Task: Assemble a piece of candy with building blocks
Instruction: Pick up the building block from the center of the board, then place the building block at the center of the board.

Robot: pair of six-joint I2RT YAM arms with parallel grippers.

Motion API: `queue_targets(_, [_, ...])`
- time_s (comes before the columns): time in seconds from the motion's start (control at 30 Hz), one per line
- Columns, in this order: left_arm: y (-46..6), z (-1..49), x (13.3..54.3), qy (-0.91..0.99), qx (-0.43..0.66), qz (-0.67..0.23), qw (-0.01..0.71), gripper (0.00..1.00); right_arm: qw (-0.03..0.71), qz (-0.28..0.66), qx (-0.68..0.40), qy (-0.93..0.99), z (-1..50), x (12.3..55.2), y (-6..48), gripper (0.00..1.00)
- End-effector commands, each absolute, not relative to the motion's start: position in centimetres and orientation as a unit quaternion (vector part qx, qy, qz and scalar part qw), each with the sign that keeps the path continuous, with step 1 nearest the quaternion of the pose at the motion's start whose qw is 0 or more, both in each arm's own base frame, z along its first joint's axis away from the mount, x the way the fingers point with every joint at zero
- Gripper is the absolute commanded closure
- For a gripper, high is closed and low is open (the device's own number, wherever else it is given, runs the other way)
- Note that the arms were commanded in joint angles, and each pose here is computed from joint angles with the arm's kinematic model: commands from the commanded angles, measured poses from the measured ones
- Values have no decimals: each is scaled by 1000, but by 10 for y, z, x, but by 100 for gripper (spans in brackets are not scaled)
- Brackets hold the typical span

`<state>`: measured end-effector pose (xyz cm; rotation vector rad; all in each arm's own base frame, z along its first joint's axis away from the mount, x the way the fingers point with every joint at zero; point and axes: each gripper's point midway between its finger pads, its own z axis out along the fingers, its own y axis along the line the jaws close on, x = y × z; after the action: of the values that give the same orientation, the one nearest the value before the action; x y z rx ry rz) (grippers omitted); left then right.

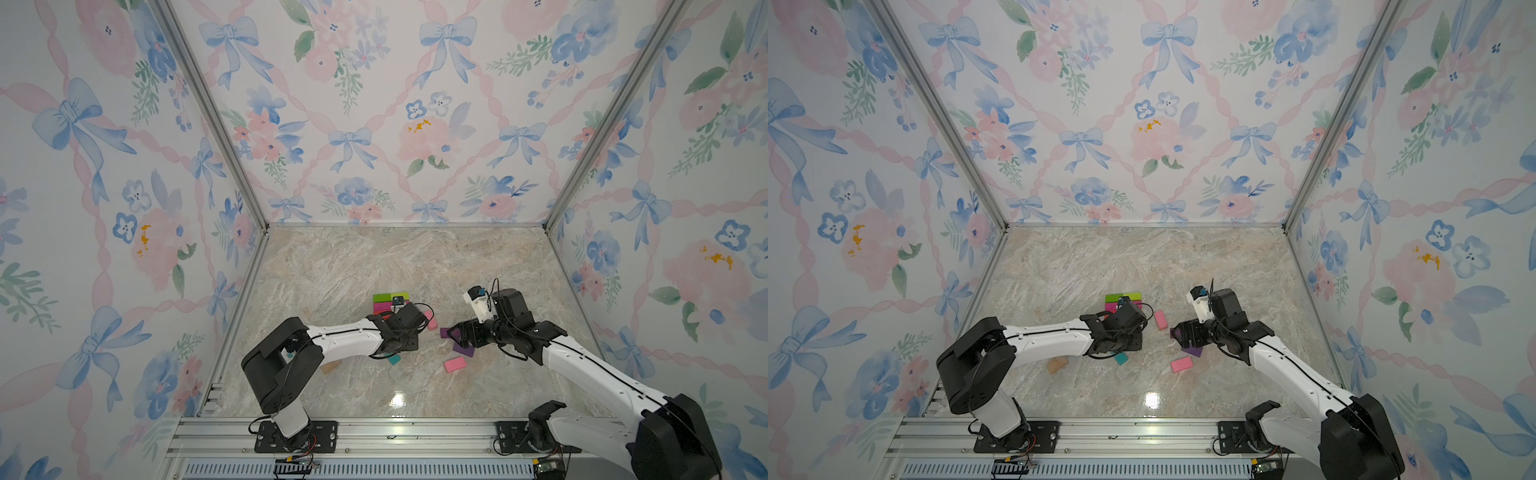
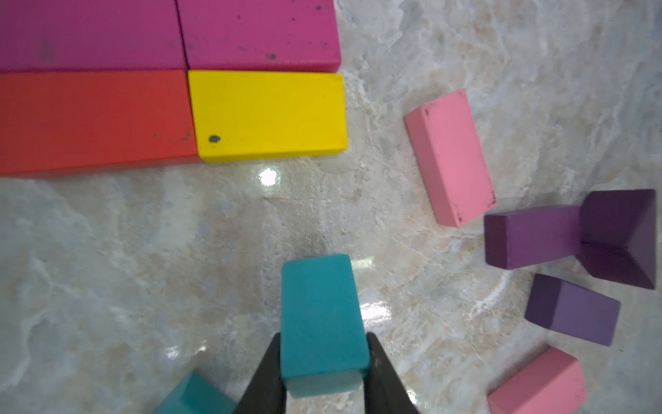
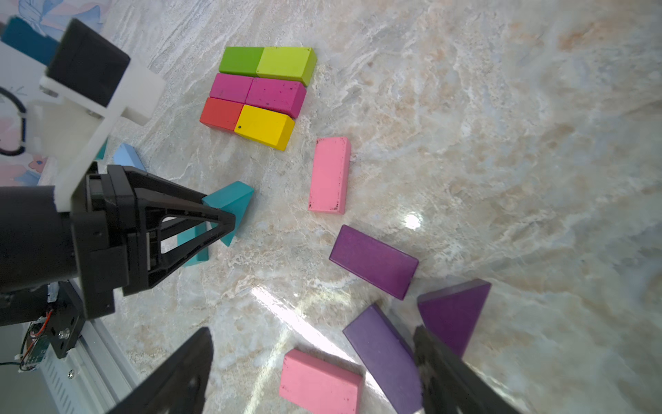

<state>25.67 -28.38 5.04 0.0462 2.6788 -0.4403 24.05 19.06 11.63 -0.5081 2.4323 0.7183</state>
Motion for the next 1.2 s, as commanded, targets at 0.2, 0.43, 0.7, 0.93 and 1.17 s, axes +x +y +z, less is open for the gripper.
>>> queue_targets(0.2, [-252,108,253,924,84,-323,186,86,372,310,-357,799,160,215,261,6])
queue_targets(0.43, [-238,122,239,902,100,-380,178,89,399,334,-452,724,171,218,313,5])
queue_targets(0.7, [-225,124,231,891,95,-410,170,88,382,345,-499,697,164,232,351,5])
queue_targets(0.93, [-226,133,233,885,95,-421,174,89,363,351,-522,688,156,225,367,7])
queue_targets(1.17, [-228,139,232,881,95,-429,176,89,344,334,-538,693,144,225,373,10])
